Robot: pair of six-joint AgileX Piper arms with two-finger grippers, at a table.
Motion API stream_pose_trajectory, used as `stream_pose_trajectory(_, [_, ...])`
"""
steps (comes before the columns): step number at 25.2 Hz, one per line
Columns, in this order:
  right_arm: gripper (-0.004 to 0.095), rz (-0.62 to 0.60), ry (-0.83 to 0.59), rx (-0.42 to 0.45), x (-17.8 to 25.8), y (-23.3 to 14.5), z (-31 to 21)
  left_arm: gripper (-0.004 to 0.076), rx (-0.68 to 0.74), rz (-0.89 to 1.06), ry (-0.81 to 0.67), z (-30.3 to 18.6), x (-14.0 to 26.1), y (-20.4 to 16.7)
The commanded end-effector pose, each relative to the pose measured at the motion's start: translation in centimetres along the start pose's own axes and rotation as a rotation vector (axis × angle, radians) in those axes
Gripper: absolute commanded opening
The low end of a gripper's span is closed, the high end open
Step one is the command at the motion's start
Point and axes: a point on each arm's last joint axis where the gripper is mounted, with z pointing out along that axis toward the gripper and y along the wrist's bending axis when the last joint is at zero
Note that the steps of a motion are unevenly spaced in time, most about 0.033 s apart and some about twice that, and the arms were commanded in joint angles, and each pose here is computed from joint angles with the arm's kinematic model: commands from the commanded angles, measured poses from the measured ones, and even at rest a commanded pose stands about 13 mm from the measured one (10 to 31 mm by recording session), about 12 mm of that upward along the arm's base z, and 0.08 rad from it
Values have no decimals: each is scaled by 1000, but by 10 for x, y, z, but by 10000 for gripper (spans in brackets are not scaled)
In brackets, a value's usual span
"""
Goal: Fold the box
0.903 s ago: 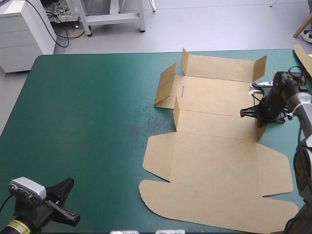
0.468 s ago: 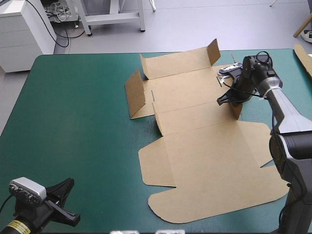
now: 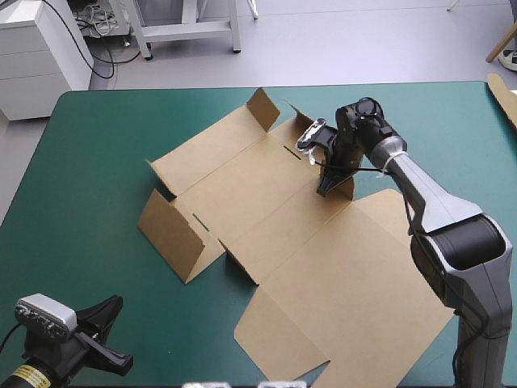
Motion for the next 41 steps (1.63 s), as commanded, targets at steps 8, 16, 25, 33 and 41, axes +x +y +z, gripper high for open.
stream_pose_trajectory(8, [-21, -494, -85, 74, -36, 49, -39, -8, 8, -7, -86, -3, -14, -1])
stream_pose_trajectory(16, [-22, -733, -114, 79, -53, 80, -43, -8, 8, -7, -86, -3, -14, -1])
stream_pose_trajectory(25, [-23, -736, -197, 134, -64, 78, -36, -8, 11, -10, -87, -3, -14, -1])
stream_pose_trajectory(33, [25, -699, -137, 82, -63, 80, -23, -8, 13, -12, -87, -3, -14, -1])
stream_pose_trajectory(41, [449, -495, -279, 175, -78, 65, -90, -8, 13, -12, -87, -3, -14, -1])
